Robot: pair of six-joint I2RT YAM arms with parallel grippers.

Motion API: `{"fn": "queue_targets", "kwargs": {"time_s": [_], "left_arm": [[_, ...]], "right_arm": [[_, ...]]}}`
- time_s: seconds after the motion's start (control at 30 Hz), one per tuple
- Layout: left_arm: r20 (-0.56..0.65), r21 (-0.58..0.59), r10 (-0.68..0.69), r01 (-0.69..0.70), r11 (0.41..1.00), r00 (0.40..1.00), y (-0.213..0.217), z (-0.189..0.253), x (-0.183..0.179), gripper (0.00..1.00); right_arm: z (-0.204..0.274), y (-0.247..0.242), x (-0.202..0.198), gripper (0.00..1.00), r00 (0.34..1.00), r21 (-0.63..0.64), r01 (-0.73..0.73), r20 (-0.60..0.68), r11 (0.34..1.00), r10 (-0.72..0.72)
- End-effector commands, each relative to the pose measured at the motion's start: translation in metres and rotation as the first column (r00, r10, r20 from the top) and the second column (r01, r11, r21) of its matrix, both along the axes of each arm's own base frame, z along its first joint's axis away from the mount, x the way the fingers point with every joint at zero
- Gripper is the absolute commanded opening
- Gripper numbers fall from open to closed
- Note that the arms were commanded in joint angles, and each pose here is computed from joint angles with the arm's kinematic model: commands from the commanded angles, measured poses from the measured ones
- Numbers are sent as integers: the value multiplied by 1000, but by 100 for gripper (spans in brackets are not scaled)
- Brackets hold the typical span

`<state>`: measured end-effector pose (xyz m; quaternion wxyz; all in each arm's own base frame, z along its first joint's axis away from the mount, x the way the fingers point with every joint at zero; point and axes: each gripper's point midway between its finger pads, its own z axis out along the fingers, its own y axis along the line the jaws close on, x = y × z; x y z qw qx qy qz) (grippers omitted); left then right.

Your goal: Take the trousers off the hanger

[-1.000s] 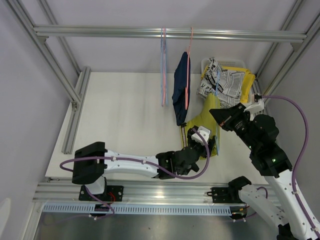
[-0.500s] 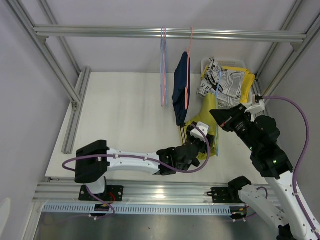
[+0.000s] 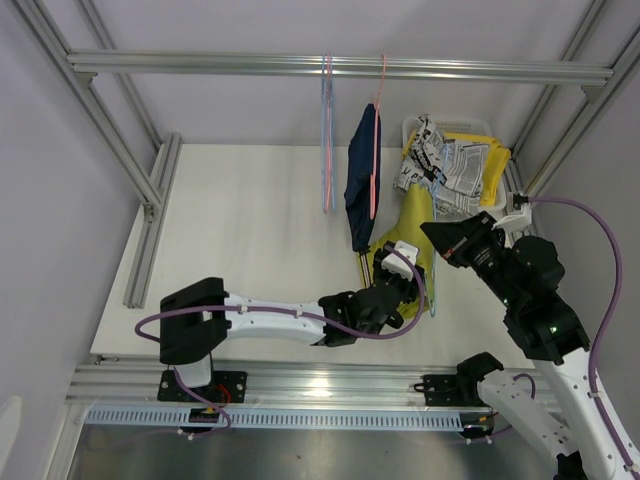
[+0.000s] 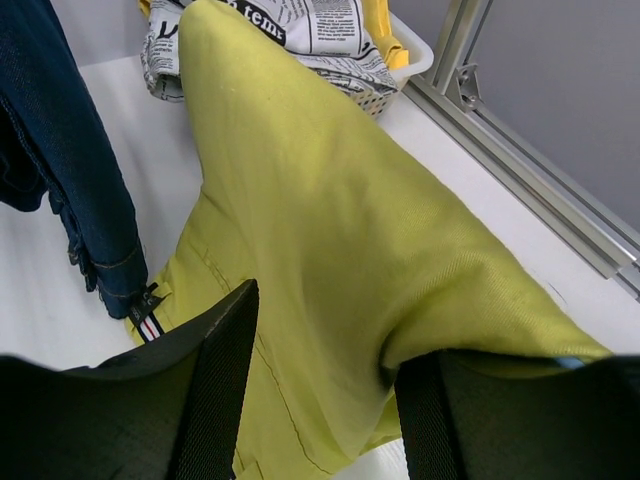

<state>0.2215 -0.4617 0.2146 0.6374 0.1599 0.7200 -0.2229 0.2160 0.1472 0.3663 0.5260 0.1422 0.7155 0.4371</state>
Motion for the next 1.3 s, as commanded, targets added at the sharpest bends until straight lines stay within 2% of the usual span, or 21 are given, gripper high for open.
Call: {"fn": "queue_targets", "kwargs": {"time_s": [0.0, 0.53, 0.8, 0.9, 0.93, 1.03, 1.17, 1.27], "left_arm": [[15, -45, 75, -75, 996, 997, 5, 13, 17, 56], [51, -106, 195, -189, 976, 980, 30, 30, 50, 49], [41, -129, 194, -188, 974, 980, 18, 31, 59, 49], [40, -132, 196, -189, 973, 980, 10, 36, 63, 38], [37, -111, 214, -209, 972, 976, 12, 32, 64, 28], [32, -124, 233, -227, 966, 972, 13, 35, 67, 12], [30, -139, 236, -230, 963, 971, 16, 41, 70, 1], [37, -135, 242, -235, 963, 969, 23, 43, 69, 1]], "right_arm": [[43, 1, -14, 0, 990, 69, -39, 138, 997, 29], [29, 6, -27, 0, 993, 117, -88, 87, 989, 78], [16, 9, -29, 0, 994, 119, -105, 46, 987, 100], [13, 12, -30, 0, 993, 124, -119, 35, 985, 115], [10, 12, -30, 0, 993, 122, -121, 28, 985, 118], [9, 11, -32, 0, 992, 112, -122, 26, 986, 120], [7, 9, -33, 0, 994, 99, -113, 23, 989, 111], [7, 8, -34, 0, 994, 99, -110, 21, 989, 108]]}}
